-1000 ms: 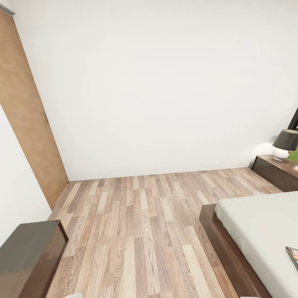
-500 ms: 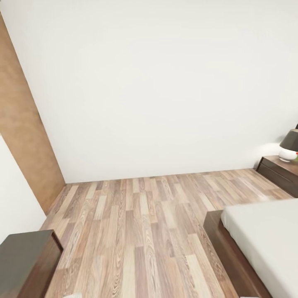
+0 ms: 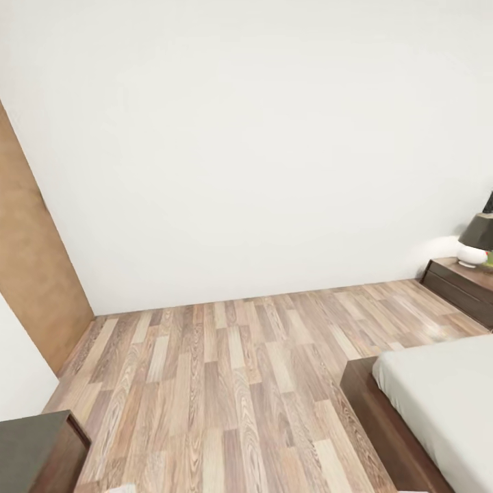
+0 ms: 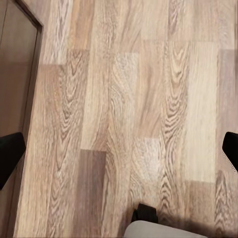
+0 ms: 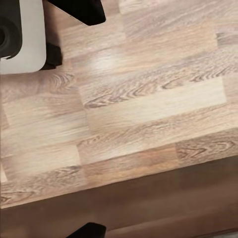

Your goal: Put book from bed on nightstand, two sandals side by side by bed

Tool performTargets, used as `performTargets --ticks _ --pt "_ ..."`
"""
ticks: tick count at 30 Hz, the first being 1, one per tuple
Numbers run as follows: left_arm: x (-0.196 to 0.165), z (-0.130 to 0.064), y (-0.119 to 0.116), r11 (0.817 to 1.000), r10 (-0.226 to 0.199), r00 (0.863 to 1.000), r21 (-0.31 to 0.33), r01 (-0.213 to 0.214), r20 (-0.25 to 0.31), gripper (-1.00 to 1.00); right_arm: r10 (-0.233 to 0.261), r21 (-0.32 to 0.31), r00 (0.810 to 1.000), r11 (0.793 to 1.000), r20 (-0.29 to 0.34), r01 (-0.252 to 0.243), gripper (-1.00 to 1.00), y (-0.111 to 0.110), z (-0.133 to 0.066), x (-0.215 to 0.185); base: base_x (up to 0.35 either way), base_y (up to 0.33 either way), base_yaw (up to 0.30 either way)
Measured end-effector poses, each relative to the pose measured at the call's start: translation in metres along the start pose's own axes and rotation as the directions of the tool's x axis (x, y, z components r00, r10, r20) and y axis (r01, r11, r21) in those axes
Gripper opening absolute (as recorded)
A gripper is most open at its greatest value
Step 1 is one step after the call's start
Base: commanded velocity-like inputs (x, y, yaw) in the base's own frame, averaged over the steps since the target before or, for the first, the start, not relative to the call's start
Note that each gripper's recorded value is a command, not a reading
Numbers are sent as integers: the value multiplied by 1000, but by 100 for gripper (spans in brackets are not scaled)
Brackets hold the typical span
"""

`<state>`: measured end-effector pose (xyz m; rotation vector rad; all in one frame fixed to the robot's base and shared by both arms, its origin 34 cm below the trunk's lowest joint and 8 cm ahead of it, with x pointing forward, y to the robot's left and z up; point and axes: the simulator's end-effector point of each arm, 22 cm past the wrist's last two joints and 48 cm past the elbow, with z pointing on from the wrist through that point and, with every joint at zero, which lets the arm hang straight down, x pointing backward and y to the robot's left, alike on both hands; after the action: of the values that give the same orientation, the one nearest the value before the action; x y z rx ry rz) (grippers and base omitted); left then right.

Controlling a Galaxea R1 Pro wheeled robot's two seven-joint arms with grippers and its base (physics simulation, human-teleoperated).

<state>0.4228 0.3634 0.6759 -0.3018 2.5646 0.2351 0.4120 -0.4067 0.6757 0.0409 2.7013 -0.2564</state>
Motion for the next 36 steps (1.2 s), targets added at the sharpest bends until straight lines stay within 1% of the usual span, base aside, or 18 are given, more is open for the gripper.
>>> performTargets --ticks 6,10,36 --pt "0 0 0 1000 0 1000 0 0 0 100 0 0 1000 1000 0 0 100 0 0 0 218 96 -254" --pt "0 0 0 1000 0 1000 0 0 0 100 0 0 1000 1000 0 0 100 0 0 0 96 29 -267" --pt "0 0 0 1000 0 1000 0 0 -1 100 0 0 1000 1000 0 0 100 0 0 -1 10 3 -272"
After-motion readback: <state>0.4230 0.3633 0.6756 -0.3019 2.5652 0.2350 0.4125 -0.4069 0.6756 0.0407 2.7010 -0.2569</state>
